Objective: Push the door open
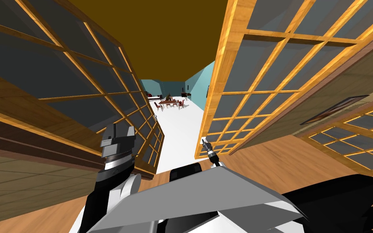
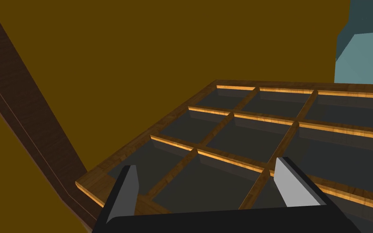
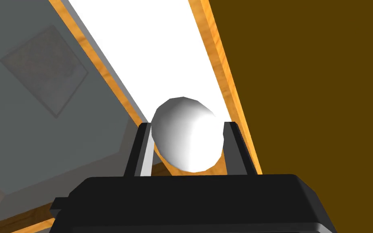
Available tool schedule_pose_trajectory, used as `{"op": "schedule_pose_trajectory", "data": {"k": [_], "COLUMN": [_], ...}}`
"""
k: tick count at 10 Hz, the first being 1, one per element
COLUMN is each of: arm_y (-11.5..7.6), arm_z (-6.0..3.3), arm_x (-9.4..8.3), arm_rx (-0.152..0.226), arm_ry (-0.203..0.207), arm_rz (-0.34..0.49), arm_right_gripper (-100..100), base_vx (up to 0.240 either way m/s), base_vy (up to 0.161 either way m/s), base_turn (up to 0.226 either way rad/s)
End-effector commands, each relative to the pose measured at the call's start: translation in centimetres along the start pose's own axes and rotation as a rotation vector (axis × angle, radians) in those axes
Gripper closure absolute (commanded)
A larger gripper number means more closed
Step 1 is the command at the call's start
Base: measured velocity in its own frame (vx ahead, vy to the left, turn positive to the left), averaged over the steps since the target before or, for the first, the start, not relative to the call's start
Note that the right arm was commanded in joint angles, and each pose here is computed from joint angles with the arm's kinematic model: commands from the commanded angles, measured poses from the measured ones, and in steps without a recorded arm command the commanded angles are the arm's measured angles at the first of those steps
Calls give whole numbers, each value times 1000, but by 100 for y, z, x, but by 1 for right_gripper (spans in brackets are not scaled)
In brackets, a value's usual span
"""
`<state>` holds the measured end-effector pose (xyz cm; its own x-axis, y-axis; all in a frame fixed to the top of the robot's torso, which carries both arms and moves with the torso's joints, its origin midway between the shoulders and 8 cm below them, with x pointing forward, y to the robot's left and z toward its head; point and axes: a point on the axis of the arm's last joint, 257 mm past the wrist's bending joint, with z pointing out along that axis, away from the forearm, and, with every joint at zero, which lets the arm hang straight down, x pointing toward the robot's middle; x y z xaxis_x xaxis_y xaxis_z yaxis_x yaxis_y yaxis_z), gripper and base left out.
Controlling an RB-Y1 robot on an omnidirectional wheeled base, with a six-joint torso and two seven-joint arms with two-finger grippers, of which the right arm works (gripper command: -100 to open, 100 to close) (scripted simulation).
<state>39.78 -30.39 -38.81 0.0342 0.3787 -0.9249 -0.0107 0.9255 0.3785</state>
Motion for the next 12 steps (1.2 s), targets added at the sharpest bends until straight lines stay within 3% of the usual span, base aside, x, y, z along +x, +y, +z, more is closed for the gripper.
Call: {"op": "schedule_pose_trajectory", "data": {"k": [1,9,10,12], "arm_y": [-99,-265,-245,-274], "arm_z": [30,29,37,48], "arm_x": [-133,-313,-297,-335], "arm_rx": [12,46,40,45], "arm_ry": [-27,-90,-92,-109], "arm_rz": [23,268,280,359], "arm_right_gripper": [100,100,-100,-100], "base_vx": [32,39,-2,-48], "base_vy": [2,-12,-19,-17], "base_turn": [5,22,53,85]}}
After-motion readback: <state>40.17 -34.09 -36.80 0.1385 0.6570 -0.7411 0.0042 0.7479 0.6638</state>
